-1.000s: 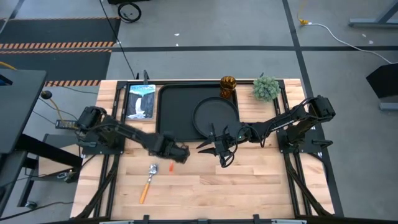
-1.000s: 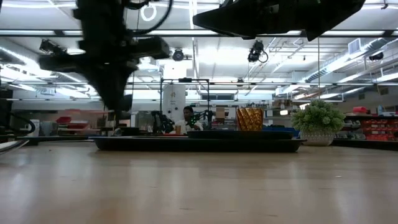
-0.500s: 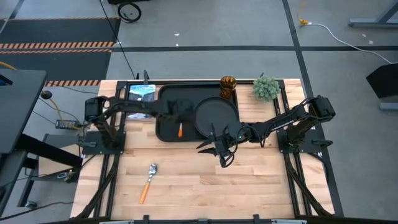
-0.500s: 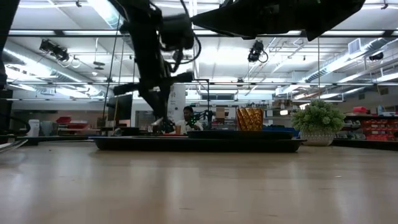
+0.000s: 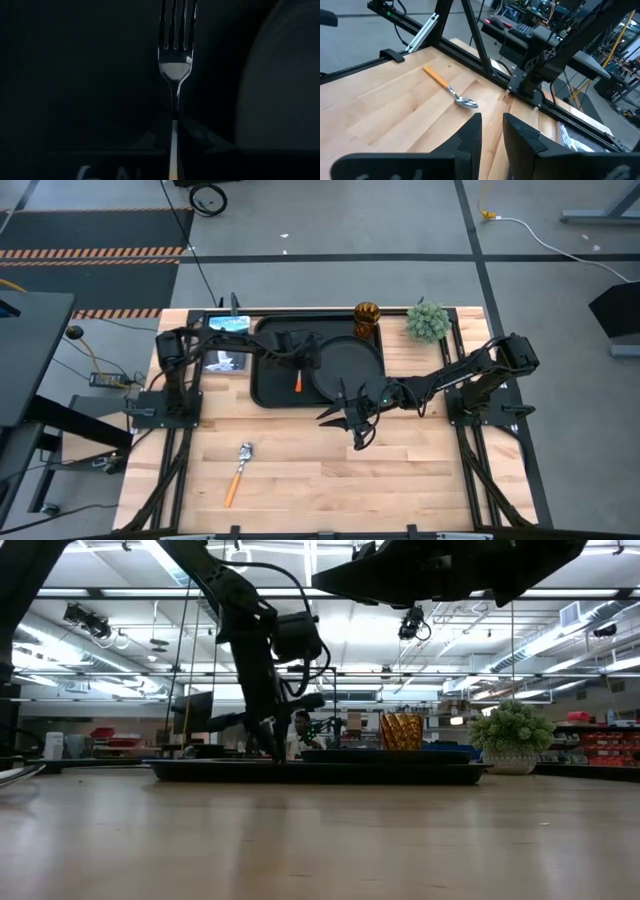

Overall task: Pick and place plate/cup/fork/spoon on tray
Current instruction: Put the orange fork on the black tray to the left of the black plate

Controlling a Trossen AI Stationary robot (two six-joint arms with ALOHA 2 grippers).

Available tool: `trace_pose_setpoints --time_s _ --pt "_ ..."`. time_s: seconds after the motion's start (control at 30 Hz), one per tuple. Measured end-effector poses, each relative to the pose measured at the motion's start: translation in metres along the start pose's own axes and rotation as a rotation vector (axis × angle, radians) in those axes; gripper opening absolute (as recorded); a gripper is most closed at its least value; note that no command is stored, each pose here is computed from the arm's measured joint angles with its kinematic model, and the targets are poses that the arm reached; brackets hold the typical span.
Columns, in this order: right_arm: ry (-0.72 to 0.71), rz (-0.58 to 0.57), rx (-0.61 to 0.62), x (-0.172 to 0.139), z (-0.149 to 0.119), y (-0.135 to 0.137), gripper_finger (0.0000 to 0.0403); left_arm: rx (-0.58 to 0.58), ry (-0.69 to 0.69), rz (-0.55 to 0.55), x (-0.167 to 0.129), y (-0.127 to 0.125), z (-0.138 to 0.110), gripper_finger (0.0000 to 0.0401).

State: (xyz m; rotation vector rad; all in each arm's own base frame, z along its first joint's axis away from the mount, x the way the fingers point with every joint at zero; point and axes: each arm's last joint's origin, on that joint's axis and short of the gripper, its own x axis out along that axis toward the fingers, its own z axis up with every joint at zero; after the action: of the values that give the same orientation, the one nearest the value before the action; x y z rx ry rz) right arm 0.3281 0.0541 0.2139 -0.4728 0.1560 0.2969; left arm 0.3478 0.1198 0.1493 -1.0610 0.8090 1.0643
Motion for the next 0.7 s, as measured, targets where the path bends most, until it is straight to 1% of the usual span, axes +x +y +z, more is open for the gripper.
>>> trace_pose_setpoints --time_s 0.1,0.3,0.53,0.6,0.7 --pt "0.001 0.001 0.0 0.0 -0.0001 0.0001 0.0085 0.005 0.02 0.02 0.0054 0.0019 -0.0024 0.0025" --pt "-0.003 -0.001 -0.002 0.0 0.0002 -0.0001 0.0085 -0.012 0.002 0.011 0.007 0.0004 -0.0018 0.0025" --pt "-0.006 0.001 -0.001 0.0 0.0004 -0.0001 0.0085 -0.017 -0.017 0.025 0.007 0.001 -0.0015 0.0027" --pt "-0.006 0.001 -0.001 0.0 0.0004 -0.0001 0.0085 -0.017 -0.028 0.028 0.0069 0.001 -0.0011 0.0035" --pt "-0.005 0.001 -0.001 0.0 0.0004 -0.0001 0.0085 -0.014 -0.032 0.031 0.0069 0.0012 -0.001 0.006"
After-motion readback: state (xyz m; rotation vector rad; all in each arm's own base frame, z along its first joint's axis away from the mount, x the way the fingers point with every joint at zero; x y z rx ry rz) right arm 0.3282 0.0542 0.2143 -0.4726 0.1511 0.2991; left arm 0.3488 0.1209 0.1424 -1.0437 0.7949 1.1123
